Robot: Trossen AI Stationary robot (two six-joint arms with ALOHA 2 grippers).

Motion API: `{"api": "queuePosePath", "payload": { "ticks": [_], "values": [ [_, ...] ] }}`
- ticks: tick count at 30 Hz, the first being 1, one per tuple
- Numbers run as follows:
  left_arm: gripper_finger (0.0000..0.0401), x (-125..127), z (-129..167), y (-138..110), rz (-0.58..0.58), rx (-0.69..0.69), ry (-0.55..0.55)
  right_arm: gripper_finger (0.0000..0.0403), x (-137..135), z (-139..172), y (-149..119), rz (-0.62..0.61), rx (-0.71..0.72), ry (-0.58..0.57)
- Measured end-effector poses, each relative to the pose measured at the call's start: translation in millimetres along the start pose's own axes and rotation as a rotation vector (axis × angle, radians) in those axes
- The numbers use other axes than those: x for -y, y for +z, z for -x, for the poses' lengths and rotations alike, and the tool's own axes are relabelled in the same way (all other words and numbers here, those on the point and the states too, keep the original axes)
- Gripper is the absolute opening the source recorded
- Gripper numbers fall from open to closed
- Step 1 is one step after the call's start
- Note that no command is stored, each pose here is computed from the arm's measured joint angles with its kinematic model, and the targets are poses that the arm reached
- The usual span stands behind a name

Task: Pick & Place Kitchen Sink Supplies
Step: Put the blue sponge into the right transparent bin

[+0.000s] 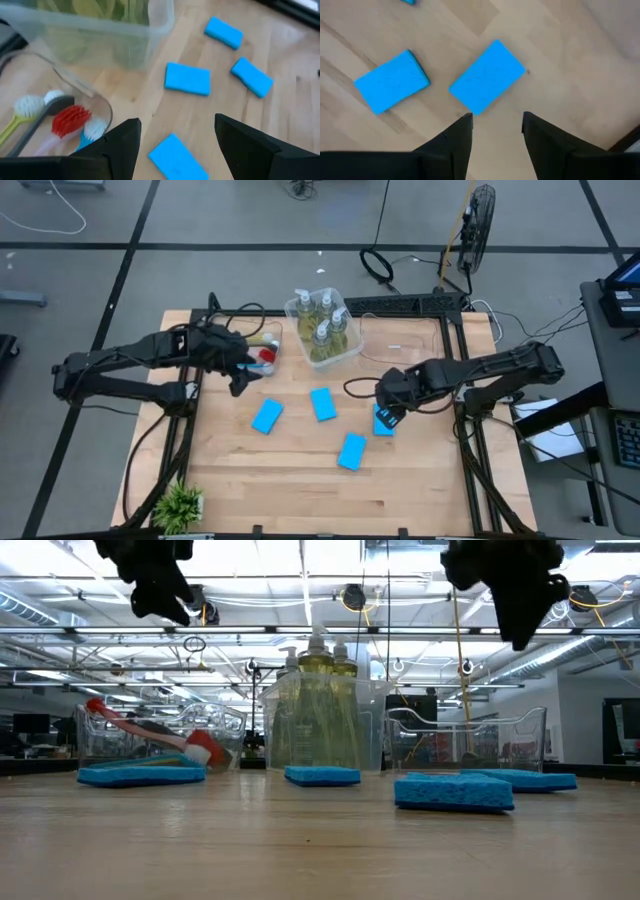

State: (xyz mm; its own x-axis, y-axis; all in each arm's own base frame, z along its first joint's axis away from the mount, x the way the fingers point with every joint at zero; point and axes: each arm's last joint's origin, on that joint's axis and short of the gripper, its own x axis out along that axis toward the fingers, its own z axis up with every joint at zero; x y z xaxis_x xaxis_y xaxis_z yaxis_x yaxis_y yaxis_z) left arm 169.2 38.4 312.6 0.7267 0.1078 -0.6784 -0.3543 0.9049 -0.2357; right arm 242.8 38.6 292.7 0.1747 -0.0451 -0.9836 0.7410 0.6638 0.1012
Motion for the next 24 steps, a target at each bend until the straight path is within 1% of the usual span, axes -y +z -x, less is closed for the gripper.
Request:
{"api": "queuePosePath", "payload": {
  "ticks": [4, 10, 13, 18, 21, 24],
  "values": [
    [0.0257, 4.3, -0.2, 1.3, 0.009, 0.029, 0.012, 0.0166, 4.6, -10.7, -4.8, -0.068, -0.048, -0.018],
    [0.0257, 8.5, -0.3, 0.0, 0.044, 0.03, 0.014, 0.0191, 11.2, -43.2, -15.5, -0.172, -0.1, 0.023],
    [0.0257, 9.5, -0.4, -0.2, 0.044, 0.03, 0.01, 0.0209, 16.2, -59.7, -20.6, -0.222, -0.085, 0.063],
    [0.0257, 9.6, -0.4, -0.2, 0.057, 0.033, 0.018, 0.024, 22.8, -82.9, -26.3, -0.266, -0.035, 0.171],
    [0.0257, 9.3, -0.3, 0.0, 0.059, 0.038, 0.03, 0.0255, 29.7, -96.5, -31.9, -0.297, -0.03, 0.19],
    [0.0257, 9.2, -0.3, 0.0, 0.059, 0.039, 0.032, 0.026, 36.5, -109.6, -37.2, -0.337, -0.035, 0.187]
  ]
}}
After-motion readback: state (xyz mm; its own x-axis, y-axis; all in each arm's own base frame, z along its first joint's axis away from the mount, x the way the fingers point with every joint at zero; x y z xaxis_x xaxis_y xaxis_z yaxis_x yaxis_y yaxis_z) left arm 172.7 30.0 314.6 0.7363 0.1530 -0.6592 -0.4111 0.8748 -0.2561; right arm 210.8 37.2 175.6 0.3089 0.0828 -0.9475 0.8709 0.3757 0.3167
